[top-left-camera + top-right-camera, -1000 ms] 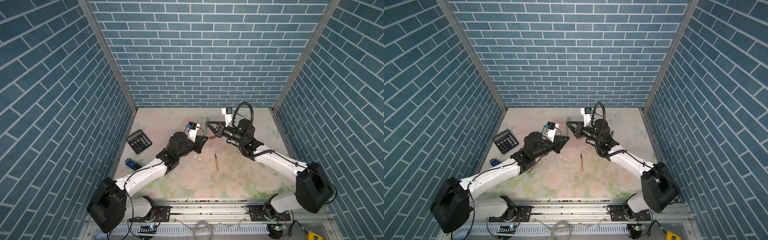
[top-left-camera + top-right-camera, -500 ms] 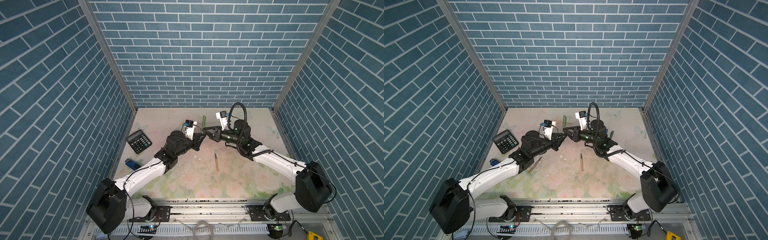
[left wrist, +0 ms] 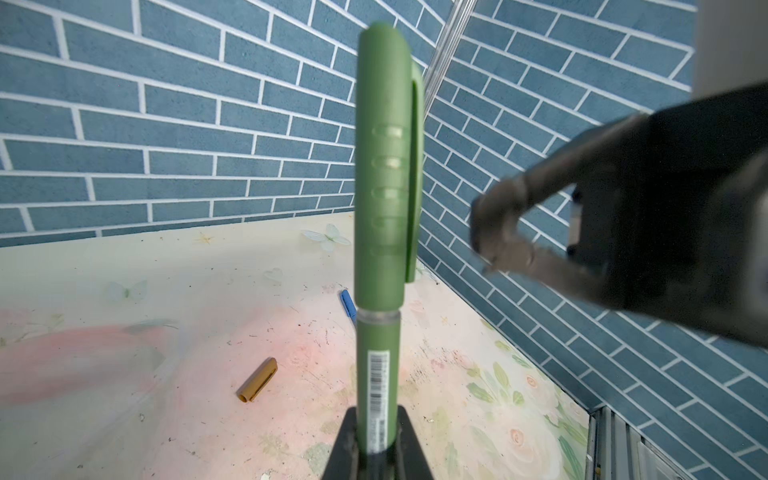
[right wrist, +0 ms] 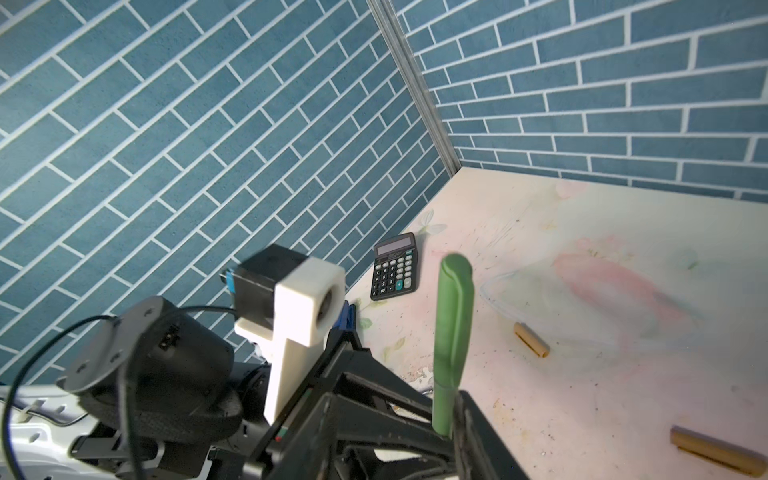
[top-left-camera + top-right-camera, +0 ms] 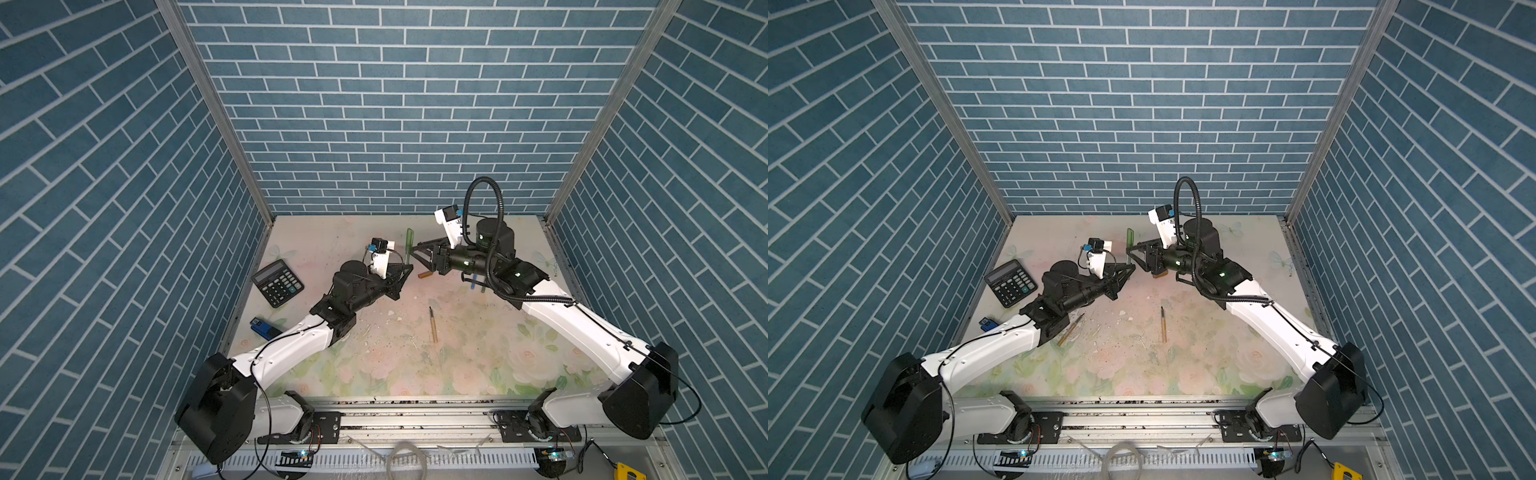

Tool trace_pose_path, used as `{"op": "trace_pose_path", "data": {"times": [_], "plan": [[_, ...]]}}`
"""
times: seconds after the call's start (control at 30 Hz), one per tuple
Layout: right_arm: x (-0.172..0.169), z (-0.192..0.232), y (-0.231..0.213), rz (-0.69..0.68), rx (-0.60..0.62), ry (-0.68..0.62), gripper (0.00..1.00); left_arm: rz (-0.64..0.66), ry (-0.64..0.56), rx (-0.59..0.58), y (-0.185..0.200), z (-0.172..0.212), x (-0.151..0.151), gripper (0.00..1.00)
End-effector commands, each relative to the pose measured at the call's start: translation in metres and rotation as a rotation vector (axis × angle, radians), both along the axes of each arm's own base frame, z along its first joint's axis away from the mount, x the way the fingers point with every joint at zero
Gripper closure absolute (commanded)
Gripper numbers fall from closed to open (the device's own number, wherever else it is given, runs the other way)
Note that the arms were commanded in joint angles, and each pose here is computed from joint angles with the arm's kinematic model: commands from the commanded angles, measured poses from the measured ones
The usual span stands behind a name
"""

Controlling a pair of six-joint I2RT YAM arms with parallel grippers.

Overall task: Insert the pens into the pen caps
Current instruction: 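Press the green cap down onto the fountain pen with the right gripper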

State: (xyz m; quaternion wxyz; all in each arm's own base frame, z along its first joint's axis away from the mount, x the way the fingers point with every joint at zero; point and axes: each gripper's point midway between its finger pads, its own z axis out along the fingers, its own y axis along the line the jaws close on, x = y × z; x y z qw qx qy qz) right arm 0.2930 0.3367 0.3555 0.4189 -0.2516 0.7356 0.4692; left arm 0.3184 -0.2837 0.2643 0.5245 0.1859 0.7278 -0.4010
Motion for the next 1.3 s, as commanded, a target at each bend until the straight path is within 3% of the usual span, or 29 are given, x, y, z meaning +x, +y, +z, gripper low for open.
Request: {"op": "trace_pose_path", "data": {"times": [0.0, 0.27, 0.67, 0.9, 1.27], "plan": [[0.011, 0.008, -0.011, -0.048, -0.071, -0.053, 0.55, -0.050, -0.039, 0.003, -0.008, 0.006, -0.002, 1.00], [0.035, 0.023, -0.011, -0.114, -0.091, -0.065, 0.58, -0.069, -0.056, 0.001, -0.009, 0.011, -0.007, 1.00], [0.038, 0.008, 0.011, -0.025, -0.089, 0.021, 0.71, -0.077, -0.059, -0.005, -0.010, 0.013, -0.008, 1.00], [0.032, -0.001, 0.015, 0.009, -0.062, 0.052, 0.92, -0.072, -0.065, -0.012, -0.009, 0.017, -0.009, 1.00], [0.005, -0.037, 0.026, 0.078, -0.081, 0.079, 0.94, 0.004, -0.108, -0.068, 0.010, 0.043, -0.010, 1.00]]}}
